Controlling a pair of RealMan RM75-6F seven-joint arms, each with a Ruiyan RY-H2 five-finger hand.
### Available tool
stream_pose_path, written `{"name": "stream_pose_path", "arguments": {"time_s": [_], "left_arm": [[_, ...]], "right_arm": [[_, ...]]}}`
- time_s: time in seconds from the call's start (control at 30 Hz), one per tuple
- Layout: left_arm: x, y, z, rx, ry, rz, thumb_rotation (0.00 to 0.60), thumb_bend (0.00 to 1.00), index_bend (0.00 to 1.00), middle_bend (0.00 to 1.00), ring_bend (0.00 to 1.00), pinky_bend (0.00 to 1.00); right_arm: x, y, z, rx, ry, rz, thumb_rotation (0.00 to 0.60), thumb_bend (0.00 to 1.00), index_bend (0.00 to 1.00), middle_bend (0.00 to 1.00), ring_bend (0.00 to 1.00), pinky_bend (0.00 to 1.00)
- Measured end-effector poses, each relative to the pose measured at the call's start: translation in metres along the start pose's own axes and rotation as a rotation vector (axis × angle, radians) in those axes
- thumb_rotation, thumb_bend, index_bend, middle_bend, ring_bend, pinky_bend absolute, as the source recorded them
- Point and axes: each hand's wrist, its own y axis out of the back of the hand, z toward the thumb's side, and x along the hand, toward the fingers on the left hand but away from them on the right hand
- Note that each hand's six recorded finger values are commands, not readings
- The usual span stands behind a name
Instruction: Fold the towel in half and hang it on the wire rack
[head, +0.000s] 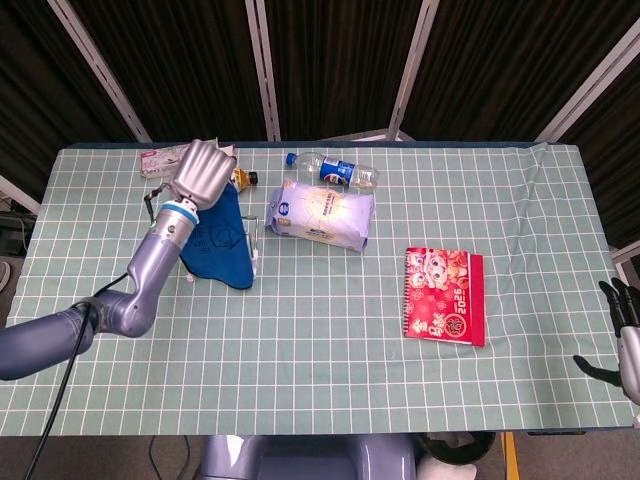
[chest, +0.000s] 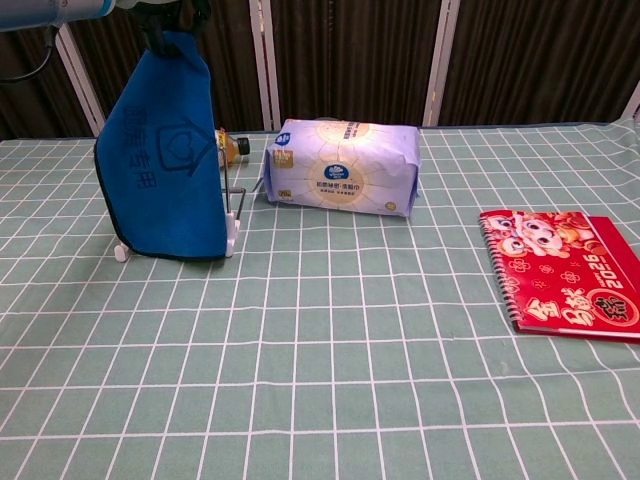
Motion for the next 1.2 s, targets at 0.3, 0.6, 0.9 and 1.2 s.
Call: {"name": "stream_pose_path", "arguments": {"time_s": [0.3, 0.6, 0.9, 1.2], "left_arm": [[0.010, 0.008, 0.003, -0.011, 0.002, 0.028, 0.600, 0.75, 0.91, 0.97, 0.91, 1.00], [0.020, -0.019, 0.011, -0.066, 0.020, -0.045, 0.600, 0.75, 0.91, 0.97, 0.91, 1.00], [0.024, -0.040, 0.023, -0.088, 0.017, -0.108, 0.600, 0.75, 0.91, 0.96, 0.90, 1.00], [0.024, -0.062, 0.032, -0.153, 0.020, -0.188, 0.600, 0.74, 0.84, 0.94, 0.88, 1.00]], "right_arm": [[-0.003, -0.002, -0.003, 0.003, -0.015, 0.010, 0.600, 0.00, 0.00, 0.00, 0.00, 0.00], [-0.004, -0.004, -0.005, 0.008, -0.026, 0.014, 0.600, 0.00, 0.00, 0.00, 0.00, 0.00], [-0.004, -0.005, -0.006, 0.008, -0.031, 0.017, 0.600, 0.00, 0.00, 0.00, 0.00, 0.00], [-0.005, -0.006, -0.006, 0.011, -0.034, 0.020, 0.600, 0.00, 0.00, 0.00, 0.00, 0.00]]}}
